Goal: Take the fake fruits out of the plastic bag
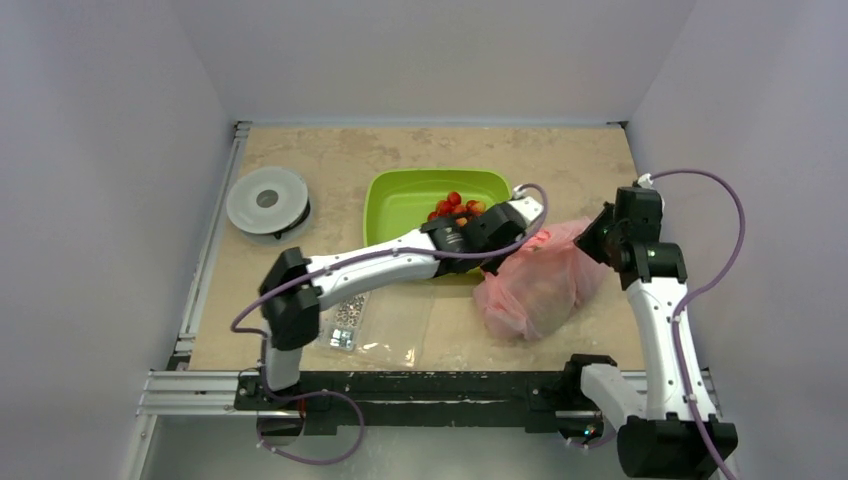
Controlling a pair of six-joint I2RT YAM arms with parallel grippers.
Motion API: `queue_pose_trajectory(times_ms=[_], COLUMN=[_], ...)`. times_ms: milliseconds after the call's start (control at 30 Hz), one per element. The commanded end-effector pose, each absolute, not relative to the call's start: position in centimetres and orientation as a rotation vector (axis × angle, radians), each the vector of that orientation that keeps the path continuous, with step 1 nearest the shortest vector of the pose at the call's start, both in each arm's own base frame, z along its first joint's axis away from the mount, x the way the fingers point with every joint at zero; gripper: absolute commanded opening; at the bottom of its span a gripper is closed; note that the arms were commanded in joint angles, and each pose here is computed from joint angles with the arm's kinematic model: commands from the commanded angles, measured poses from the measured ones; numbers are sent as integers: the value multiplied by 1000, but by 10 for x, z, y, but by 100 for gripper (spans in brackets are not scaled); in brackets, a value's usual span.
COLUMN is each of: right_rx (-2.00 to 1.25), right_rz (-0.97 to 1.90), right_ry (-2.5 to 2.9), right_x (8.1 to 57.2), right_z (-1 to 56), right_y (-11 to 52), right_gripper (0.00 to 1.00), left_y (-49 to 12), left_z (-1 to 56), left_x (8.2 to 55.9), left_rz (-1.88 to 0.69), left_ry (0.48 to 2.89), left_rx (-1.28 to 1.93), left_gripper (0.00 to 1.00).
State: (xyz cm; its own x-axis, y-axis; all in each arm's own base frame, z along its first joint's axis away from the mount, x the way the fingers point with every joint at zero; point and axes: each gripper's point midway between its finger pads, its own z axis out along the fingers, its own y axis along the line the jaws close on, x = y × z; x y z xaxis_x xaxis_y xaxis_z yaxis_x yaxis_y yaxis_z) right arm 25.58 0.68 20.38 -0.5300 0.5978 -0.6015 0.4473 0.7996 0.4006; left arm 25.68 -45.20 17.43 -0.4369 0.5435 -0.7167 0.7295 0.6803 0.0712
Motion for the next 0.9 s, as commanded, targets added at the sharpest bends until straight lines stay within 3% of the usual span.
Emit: queue_pose_trajectory(times_ms=[0,100,300,333,467,533,633,867], right_rx=[1039,1115,1006,938,815,775,722,730], right_rz=[69,254,204,203,82,62,99,129], right_ry=[2083,2035,2054,2075,2072,2051,2083,2323], right_x=[269,285,302,302,275,259,240,192], right_z=[221,221,232,234,252,267,276,221], right_y=[-42,-46,-59,-55,-54,-47,-27,-6], right_gripper=[0,0,0,6,47,61,67,77], left_y=[-417,-412,-426,-430,-439,-444,-447,-447], left_z=[233,248,232,232,232,235,240,246], left_x=[258,246,230,228,226,220,218,216], left_rz=[-647,-964,-1169,-1191,-1217,-1245,-1252,-1223], left_ry=[2069,1965,1983,1984,1980,1975,1972,1976], left_rx=[448,292,234,248,293,347,384,466], left_gripper=[0,0,0,0,0,0,0,0])
